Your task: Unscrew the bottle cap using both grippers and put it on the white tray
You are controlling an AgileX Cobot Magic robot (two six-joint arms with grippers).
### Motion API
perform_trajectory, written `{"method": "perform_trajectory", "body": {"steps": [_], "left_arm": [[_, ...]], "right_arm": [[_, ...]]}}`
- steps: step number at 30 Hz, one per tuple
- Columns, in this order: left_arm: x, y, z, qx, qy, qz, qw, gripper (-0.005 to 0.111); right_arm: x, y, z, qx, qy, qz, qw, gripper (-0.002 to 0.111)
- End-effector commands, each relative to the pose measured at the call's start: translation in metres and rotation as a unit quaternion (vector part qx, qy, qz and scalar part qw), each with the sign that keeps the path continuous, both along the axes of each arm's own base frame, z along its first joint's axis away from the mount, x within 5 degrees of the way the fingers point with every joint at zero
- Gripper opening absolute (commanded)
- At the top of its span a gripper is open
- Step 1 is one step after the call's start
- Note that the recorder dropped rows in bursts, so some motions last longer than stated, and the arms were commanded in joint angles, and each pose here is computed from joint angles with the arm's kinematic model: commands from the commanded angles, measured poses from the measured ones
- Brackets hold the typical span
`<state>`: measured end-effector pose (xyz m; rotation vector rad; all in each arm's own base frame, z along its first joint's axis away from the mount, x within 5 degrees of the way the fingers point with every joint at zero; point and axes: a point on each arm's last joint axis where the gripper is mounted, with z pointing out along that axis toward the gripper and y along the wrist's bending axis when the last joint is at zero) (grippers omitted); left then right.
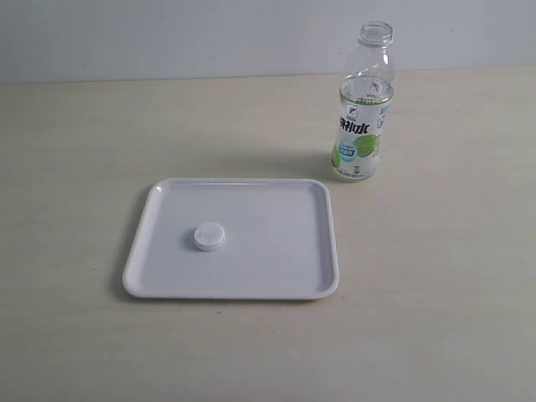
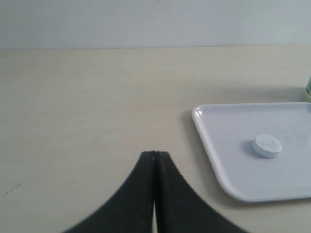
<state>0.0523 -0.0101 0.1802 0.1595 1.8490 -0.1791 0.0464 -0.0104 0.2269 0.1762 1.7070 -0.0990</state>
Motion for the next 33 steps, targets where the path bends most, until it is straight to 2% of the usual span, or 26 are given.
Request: {"method": "perform_trajectory", "body": {"steps": [1, 13, 33], "left_arm": [[0.000, 0.000, 0.001, -0.008, -0.004, 0.002, 1.000, 0.000], [0.000, 0.000, 0.001, -0.008, -0.004, 0.002, 1.000, 0.000], [0.000, 0.000, 0.001, -0.008, -0.004, 0.002, 1.000, 0.000]], "right_arm": [[0.002, 0.000, -0.008, -0.008, -0.003, 0.002, 1.000, 0.000], [0.007, 0.000, -0.041, -0.004, 0.039, 0.004, 0.999, 0.000], [0.007, 0.000, -0.041, 0.001, 0.038, 0.003, 0.999, 0.000]]}}
